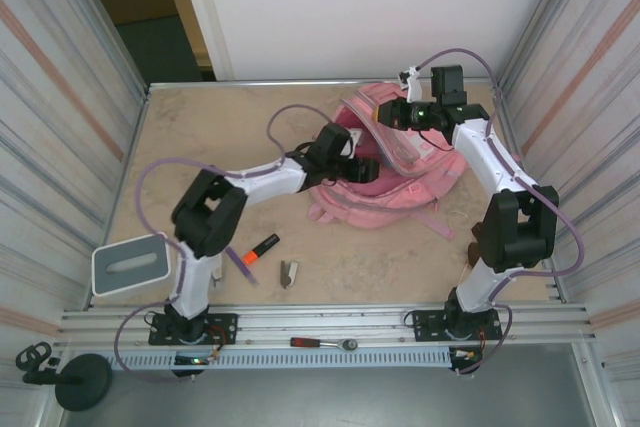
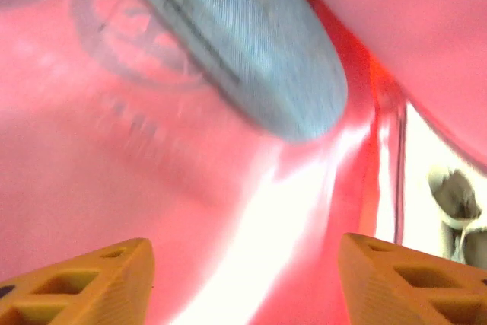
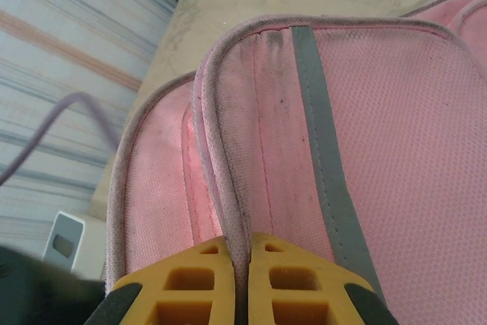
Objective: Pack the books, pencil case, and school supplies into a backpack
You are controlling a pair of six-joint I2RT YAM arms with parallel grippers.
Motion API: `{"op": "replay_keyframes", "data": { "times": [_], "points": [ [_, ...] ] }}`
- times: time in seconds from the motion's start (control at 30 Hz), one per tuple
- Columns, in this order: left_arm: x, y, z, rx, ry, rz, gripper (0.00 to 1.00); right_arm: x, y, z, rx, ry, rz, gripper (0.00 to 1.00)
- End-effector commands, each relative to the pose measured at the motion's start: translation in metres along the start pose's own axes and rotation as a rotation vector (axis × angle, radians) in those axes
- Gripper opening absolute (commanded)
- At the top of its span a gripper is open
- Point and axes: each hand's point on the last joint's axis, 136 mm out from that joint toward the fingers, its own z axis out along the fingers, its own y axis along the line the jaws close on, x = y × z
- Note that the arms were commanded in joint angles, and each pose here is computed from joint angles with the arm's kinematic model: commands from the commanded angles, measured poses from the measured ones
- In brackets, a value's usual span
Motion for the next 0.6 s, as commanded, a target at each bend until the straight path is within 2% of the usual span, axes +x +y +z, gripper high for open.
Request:
{"op": "replay_keyframes", "data": {
  "times": [0.0,0.13,0.33,0.4,0.57],
  "points": [
    [-0.006,0.003,-0.068,-0.092,-0.083,0.104,0.7,-0.005,0.009,-0.007,-0.029,-0.02,-0.034,0.0],
    [0.037,0.058,-0.131,-0.374,-0.048,0.116,0.77,-0.001,0.003,-0.006,-0.009,-0.013,-0.036,0.0],
    [0.108,0.133,-0.222,-0.739,0.03,-0.054,0.8,0.005,-0.003,-0.004,0.007,-0.002,-0.037,0.0],
    [0.136,0.151,-0.243,-0.808,0.047,-0.141,0.81,0.006,-0.005,-0.003,0.01,0.0,-0.035,0.0],
    [0.191,0.175,-0.271,-0.876,0.093,-0.33,0.82,0.01,-0.008,0.001,0.004,0.011,-0.027,0.0]
  ]
}}
